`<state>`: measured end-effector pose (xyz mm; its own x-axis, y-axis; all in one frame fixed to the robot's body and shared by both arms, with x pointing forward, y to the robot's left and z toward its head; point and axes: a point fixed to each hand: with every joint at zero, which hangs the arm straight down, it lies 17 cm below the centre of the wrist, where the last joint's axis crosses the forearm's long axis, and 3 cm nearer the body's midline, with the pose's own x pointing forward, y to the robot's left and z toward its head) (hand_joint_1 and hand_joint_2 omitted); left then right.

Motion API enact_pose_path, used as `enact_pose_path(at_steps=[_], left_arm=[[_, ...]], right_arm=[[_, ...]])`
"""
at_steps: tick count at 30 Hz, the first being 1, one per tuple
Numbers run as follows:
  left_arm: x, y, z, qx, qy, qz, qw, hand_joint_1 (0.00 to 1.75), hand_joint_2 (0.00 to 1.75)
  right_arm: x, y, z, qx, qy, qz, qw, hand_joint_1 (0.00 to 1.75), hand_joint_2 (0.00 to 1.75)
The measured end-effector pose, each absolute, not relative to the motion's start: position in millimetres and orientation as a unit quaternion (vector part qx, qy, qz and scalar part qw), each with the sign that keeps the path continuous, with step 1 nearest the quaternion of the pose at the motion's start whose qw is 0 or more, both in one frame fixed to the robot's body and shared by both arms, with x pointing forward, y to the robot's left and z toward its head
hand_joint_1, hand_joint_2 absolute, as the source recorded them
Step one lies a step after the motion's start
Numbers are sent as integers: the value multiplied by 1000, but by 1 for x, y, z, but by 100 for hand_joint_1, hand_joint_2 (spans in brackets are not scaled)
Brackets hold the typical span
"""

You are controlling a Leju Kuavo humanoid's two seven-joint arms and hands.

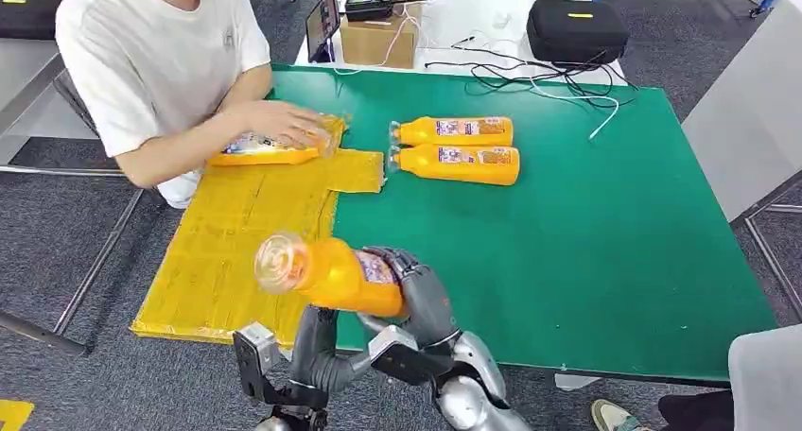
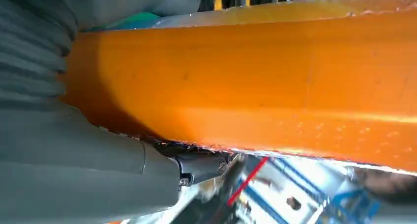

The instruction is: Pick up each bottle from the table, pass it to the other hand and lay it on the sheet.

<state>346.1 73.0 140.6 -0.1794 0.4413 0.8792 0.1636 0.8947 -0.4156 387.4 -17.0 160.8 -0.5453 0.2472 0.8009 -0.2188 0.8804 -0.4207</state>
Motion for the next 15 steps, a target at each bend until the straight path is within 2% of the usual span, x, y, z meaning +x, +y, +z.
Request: enact_pose_path(at_steps=[15], left_arm=[[351,81,154,-227,-751,155,601,0,175]], right_arm=[[372,21,127,45,-817,285,500,175,175]])
